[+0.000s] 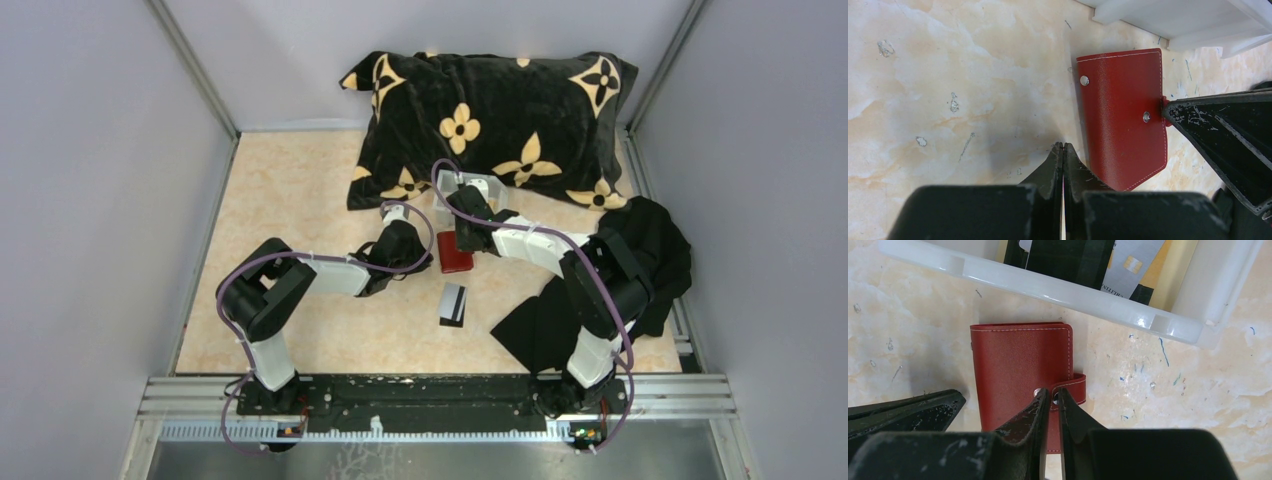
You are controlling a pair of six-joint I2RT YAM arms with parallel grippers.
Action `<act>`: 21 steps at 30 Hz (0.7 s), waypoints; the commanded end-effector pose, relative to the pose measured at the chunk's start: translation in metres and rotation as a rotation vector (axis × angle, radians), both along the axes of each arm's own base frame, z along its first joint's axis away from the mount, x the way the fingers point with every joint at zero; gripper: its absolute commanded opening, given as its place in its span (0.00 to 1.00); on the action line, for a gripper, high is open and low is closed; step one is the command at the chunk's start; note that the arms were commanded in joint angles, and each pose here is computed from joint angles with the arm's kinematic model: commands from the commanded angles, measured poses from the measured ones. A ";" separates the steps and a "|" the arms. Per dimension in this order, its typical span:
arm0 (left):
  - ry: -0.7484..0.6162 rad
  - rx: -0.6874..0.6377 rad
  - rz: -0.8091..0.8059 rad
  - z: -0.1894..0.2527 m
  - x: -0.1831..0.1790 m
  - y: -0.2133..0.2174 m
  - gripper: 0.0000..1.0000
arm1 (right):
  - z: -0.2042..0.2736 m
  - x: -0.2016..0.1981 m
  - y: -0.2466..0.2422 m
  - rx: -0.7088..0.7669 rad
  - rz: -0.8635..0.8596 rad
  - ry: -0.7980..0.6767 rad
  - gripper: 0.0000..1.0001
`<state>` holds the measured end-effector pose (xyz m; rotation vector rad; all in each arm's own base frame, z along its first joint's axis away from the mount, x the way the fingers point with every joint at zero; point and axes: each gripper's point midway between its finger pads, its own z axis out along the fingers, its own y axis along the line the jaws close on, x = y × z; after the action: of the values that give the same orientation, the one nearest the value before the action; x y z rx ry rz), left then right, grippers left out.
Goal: Put the credit cards into the card holder
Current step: Close the card holder at the center of the board.
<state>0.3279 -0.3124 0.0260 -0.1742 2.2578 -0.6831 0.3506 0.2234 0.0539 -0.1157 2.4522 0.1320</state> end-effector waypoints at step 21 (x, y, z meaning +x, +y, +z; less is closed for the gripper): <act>0.048 0.012 -0.036 -0.015 -0.010 -0.001 0.00 | 0.019 0.011 0.025 0.034 0.036 -0.056 0.00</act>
<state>0.3258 -0.3148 0.0262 -0.1641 2.2648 -0.6998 0.3509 0.2335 0.0581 -0.1372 2.4398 0.1470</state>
